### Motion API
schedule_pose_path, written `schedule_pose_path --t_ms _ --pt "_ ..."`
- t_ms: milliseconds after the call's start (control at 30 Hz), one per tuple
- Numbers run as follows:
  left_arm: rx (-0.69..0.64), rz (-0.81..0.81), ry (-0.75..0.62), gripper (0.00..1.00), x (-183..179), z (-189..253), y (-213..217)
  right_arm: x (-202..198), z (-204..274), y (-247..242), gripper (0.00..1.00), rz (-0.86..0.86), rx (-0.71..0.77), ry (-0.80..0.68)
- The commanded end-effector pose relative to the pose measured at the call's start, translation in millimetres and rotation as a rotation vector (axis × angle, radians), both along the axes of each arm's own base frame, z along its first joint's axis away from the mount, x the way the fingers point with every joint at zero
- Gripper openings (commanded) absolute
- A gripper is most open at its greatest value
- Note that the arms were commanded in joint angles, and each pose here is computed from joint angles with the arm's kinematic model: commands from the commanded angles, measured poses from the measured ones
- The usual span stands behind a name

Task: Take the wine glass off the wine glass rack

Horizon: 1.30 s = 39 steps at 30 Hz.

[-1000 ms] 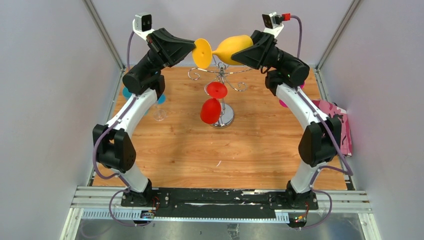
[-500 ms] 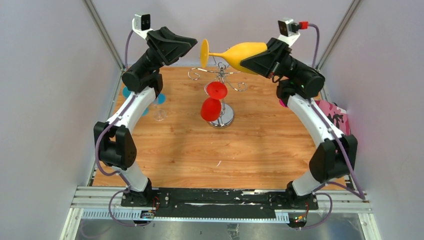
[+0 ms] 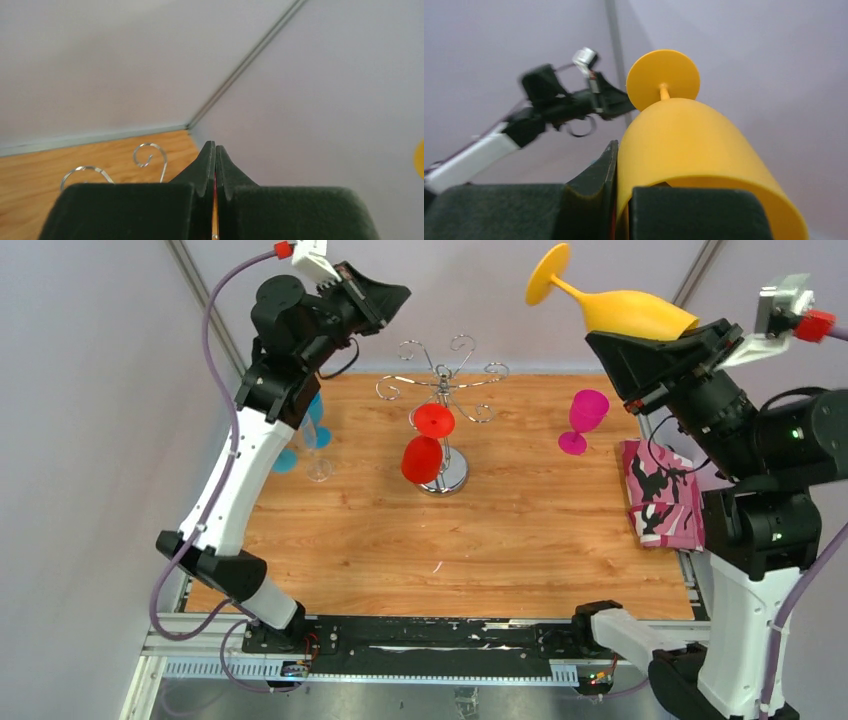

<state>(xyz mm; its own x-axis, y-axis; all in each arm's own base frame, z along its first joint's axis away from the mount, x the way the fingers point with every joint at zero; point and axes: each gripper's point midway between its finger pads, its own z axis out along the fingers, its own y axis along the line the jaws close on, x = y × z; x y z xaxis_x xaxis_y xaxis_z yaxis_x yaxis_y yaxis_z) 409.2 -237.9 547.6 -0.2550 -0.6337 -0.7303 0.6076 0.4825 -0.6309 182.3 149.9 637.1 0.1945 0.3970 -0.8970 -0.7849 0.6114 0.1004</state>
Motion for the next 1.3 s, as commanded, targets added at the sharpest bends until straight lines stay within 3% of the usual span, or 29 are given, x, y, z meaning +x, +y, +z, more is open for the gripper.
schedule_pose_path --t_ms 0,133,167,400,600,767,1033,1267 --pt "0.647 0.436 0.232 0.00 -24.4 -92.4 70.6 108.9 -148.9 -53.7 0.00 -0.437 -0.317 0.519" --pt "0.821 0.751 0.262 0.00 -51.0 -97.4 108.7 155.2 -213.0 -66.0 0.00 -0.525 -0.452 0.730" --pt "0.840 0.754 0.264 0.00 -56.3 -100.7 109.4 163.4 -230.7 -64.3 0.00 -0.517 -0.486 0.784" --pt "0.826 0.716 0.303 0.00 -82.7 -129.5 114.5 206.1 -325.9 -68.8 0.00 -0.580 -0.642 0.988" --pt "0.824 0.685 0.316 0.00 -86.6 -139.9 111.4 239.7 -380.8 -50.6 0.00 -0.511 -0.711 1.077" --pt "0.817 0.672 0.304 0.00 -88.7 -141.8 111.1 259.9 -419.8 -35.9 0.00 -0.467 -0.771 1.128" --pt "0.682 0.569 0.172 0.00 -100.6 -129.2 96.5 281.3 -470.4 -28.4 0.00 -0.446 -0.835 1.203" --pt "0.697 0.538 0.172 0.00 -97.4 -138.0 88.5 281.2 -497.8 -32.0 0.00 -0.448 -0.890 1.263"
